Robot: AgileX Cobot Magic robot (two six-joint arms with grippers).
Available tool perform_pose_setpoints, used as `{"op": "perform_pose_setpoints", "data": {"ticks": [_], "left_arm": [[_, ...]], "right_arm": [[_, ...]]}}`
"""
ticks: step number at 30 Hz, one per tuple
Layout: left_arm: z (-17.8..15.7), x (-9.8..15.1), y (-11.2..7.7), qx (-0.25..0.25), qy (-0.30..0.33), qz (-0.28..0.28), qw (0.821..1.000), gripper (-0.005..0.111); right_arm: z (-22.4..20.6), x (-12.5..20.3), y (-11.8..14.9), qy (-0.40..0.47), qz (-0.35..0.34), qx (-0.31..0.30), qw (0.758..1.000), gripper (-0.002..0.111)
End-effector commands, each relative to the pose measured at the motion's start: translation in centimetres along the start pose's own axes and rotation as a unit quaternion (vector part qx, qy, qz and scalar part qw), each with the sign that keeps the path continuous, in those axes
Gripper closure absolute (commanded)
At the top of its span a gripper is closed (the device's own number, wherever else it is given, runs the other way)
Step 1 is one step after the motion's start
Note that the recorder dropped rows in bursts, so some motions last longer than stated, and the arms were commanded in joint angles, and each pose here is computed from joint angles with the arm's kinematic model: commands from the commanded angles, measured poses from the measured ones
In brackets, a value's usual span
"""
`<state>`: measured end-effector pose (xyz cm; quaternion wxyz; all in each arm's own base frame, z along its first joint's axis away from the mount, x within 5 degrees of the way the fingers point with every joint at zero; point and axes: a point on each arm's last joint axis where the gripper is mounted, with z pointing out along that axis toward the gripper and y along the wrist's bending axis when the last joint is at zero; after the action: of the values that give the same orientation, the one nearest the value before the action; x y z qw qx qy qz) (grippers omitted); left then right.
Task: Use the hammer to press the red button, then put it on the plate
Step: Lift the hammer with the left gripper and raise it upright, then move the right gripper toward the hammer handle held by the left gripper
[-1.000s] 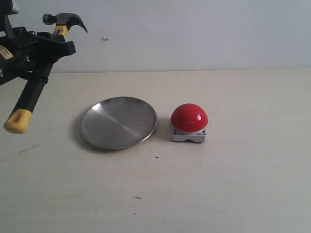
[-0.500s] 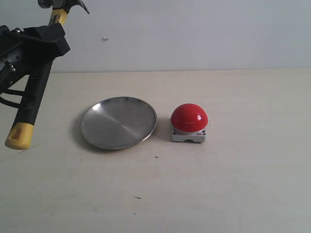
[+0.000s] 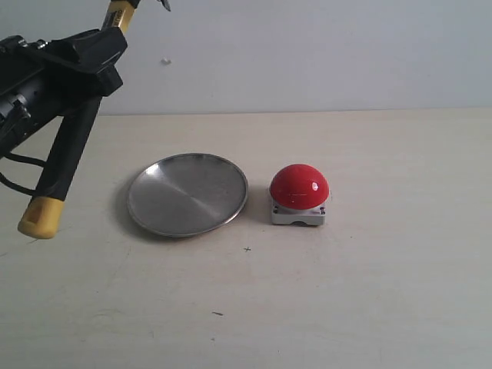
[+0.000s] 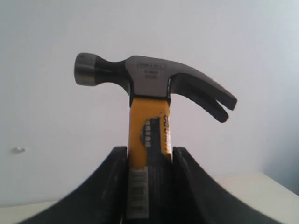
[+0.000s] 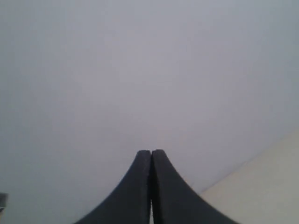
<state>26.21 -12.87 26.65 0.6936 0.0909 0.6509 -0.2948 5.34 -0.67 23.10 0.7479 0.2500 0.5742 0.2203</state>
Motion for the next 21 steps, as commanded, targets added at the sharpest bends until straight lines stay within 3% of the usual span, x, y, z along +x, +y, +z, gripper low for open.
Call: {"op": "perform_pose_setpoints", "data": {"ticks": [1, 3, 8, 10, 14, 18, 21], "left_arm": [[-0.1, -1.7, -0.9, 0.036, -0.058, -0.037, 0.997, 0.107], [0.0, -1.8, -0.9, 0.039, -0.054, -0.046, 0.997, 0.107], [0.8, -2.2, -1.3, 0.052, -0.034, -0.031, 0.998, 0.107], [0.8, -2.2, -1.4, 0.054, -0.032, -0.028, 0.998, 0.107], [0.9, -2.4, -1.5, 0.057, -0.037, -0.027, 0.997, 0.107], [1.1, -2.8, -1.6, 0.059, -0.043, -0.025, 0.997, 0.107], [1.3, -3.1, -1.6, 0.056, -0.048, -0.007, 0.997, 0.107]], "right_arm": [[0.4, -1.8, 3.2, 0.004, -0.021, -0.126, 0.992, 0.108], [1.2, -1.8, 4.7, 0.035, -0.042, -0.184, 0.981, 0.108], [6.8, 0.4, 7.8, 0.175, -0.065, -0.249, 0.950, 0.108], [9.3, 1.7, 8.4, 0.213, -0.043, -0.266, 0.939, 0.108], [14.5, 6.2, 8.8, 0.313, 0.009, -0.308, 0.898, 0.108], [17.8, 12.2, 9.3, 0.401, 0.049, -0.303, 0.863, 0.108], [19.1, 16.5, 10.7, 0.425, 0.053, -0.306, 0.850, 0.108]]}}
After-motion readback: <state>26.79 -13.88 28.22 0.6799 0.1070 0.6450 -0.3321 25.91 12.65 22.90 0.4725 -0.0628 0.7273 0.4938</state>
